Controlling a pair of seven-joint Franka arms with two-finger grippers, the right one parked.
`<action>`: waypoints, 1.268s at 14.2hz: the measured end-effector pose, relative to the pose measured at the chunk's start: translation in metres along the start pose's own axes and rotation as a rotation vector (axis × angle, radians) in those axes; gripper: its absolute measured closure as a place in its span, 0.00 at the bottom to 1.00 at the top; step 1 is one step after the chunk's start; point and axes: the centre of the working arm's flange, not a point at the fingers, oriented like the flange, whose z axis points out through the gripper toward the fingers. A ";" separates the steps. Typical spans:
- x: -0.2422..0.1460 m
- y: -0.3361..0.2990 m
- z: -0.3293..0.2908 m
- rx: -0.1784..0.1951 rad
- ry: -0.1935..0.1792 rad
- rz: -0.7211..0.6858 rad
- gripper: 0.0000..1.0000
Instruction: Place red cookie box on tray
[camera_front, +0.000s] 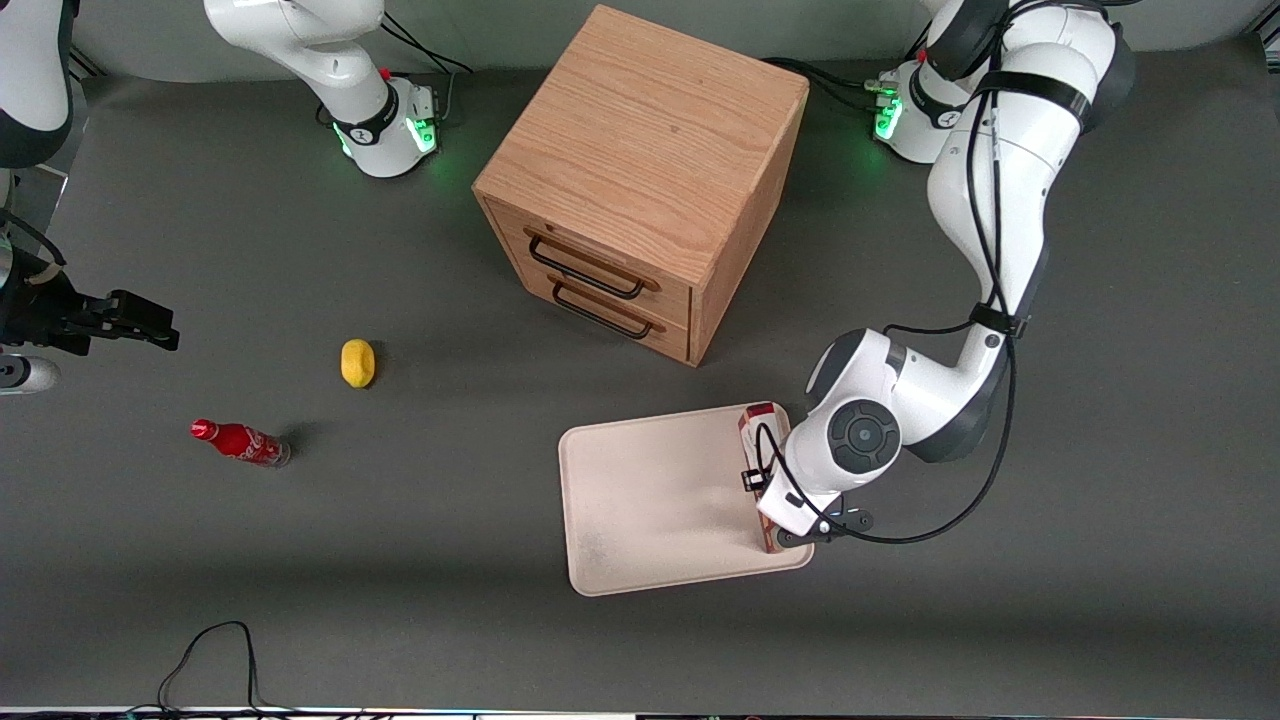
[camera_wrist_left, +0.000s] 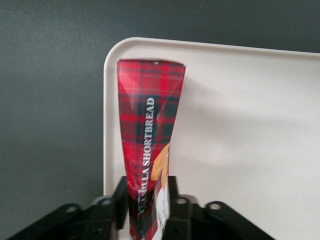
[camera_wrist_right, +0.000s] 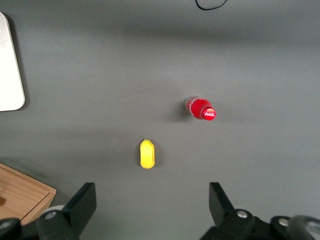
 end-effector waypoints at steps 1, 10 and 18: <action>0.000 0.000 0.000 -0.001 0.001 -0.001 0.44; 0.005 0.000 -0.013 -0.013 0.023 -0.006 0.00; -0.007 -0.074 -0.196 0.119 -0.019 0.111 0.00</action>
